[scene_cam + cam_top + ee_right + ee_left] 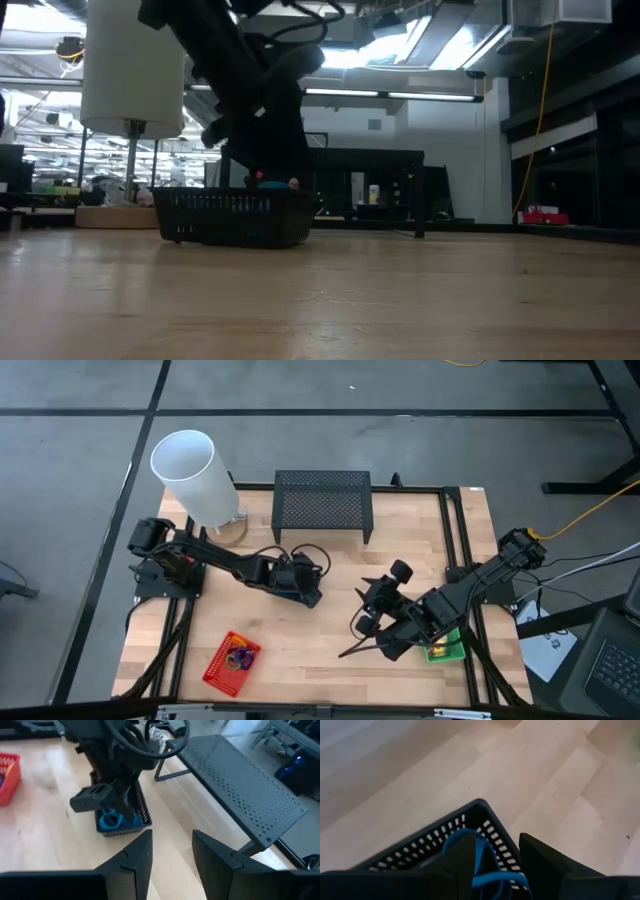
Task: Pick & Place Office Desk Supplies
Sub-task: Put the black bin filled with rubberbands on the shelf
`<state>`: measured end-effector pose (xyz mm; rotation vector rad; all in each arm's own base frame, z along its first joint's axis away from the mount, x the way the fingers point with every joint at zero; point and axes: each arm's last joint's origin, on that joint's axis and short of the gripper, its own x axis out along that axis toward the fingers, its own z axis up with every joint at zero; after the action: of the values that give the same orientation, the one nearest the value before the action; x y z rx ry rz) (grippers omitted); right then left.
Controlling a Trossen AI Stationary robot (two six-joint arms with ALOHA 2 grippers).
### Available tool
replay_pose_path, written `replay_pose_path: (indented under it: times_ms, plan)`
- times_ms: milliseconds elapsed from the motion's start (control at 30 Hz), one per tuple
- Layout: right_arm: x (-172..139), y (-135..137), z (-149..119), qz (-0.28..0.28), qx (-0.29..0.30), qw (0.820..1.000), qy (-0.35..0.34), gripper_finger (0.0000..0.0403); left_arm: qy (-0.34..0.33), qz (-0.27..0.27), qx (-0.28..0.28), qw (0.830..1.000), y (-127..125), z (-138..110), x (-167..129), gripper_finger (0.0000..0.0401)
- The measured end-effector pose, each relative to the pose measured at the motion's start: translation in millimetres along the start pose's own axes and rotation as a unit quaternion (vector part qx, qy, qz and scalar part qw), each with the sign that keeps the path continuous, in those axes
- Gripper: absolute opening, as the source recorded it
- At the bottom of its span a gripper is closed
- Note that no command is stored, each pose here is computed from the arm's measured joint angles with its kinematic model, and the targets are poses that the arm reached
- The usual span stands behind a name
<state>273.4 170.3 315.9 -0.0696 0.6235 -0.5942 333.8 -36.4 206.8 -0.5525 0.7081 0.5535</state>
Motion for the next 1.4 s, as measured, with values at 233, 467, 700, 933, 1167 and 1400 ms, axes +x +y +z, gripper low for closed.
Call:
replay_pose_path:
  times_ms: [233, 467, 700, 933, 1167, 1400]
  plan:
    - [-0.2, 1.5, -1.6, 0.025, -0.014, 0.999, 0.027, 0.0139, 0.026, 0.028, -0.001, 0.999, -29.4, 5.4, -3.0, 0.0148]
    - [-0.5, 2.8, -3.2, 0.048, -0.014, 0.997, 0.053, 0.0139, 0.082, 0.103, 0.010, 0.991, -55.9, 3.2, 22.6, 0.0148]
    - [-1.2, 4.4, -4.8, 0.073, -0.014, 0.994, 0.079, 0.0139, 0.112, 0.162, 0.034, 0.980, -70.0, 0.4, 37.4, 0.0148]
    - [-1.5, 5.3, -4.5, 0.077, -0.012, 0.994, 0.078, 0.0139, 0.133, 0.168, 0.047, 0.976, -68.8, -4.5, 46.2, 0.0148]
    - [-1.4, 6.2, -3.4, 0.081, -0.015, 0.994, 0.073, 0.0139, 0.143, 0.167, 0.083, 0.972, -68.2, -6.7, 48.6, 0.0126]
    - [-1.2, 6.1, -2.8, 0.076, -0.014, 0.995, 0.066, 0.0139, 0.170, 0.159, 0.162, 0.959, -68.1, -9.9, 44.2, 0.0015]
